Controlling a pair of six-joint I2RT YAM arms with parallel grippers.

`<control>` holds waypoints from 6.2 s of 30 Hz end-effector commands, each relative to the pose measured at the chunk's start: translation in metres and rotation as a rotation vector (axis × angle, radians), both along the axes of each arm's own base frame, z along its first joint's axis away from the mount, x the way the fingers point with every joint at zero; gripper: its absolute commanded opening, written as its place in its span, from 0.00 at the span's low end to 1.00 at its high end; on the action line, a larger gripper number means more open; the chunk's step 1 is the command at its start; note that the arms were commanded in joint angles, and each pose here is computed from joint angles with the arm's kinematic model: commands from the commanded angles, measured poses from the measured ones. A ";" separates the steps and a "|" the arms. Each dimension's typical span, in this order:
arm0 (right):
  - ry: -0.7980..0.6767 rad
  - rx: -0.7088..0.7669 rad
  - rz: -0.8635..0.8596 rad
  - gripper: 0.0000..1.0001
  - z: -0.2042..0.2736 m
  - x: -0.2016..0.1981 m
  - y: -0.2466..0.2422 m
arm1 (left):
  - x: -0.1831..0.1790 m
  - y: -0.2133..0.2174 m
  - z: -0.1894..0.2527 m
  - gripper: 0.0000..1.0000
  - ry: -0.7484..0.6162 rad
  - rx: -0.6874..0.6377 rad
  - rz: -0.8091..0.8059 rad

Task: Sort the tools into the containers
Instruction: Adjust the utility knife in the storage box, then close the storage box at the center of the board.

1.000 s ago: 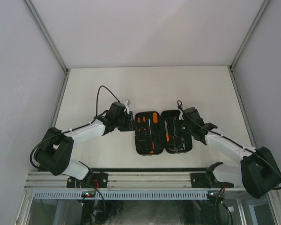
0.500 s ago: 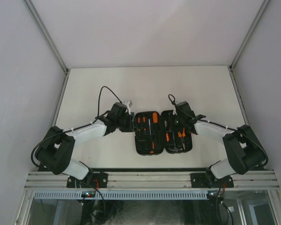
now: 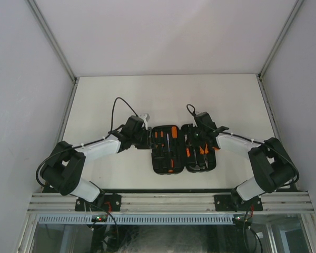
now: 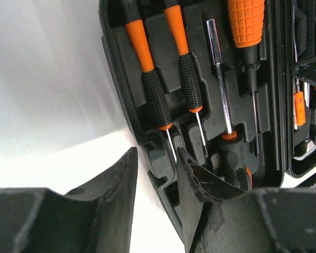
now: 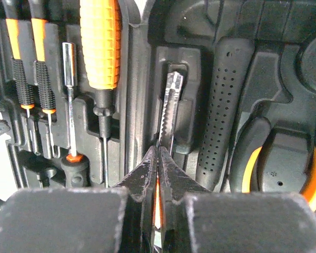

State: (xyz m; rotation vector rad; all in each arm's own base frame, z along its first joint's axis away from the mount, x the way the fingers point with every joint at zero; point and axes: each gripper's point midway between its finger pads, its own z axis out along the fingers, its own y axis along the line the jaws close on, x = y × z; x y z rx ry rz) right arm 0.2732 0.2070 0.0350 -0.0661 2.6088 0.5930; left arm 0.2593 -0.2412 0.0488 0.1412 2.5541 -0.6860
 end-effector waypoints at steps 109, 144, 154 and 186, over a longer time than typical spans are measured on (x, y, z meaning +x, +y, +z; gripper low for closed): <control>-0.067 0.416 -0.322 0.47 0.028 -0.062 -0.079 | -0.009 -0.001 0.015 0.63 -0.042 -0.206 0.011; -0.120 0.720 -0.292 0.39 0.046 -0.066 -0.051 | -0.019 -0.050 0.114 0.50 -0.152 -0.442 -0.117; -0.124 0.778 -0.322 0.46 0.058 -0.062 -0.047 | -0.031 -0.076 0.138 0.50 -0.164 -0.471 -0.183; -0.256 0.557 -0.684 0.47 0.057 -0.055 -0.104 | -0.057 -0.148 0.150 0.48 -0.108 -0.489 -0.359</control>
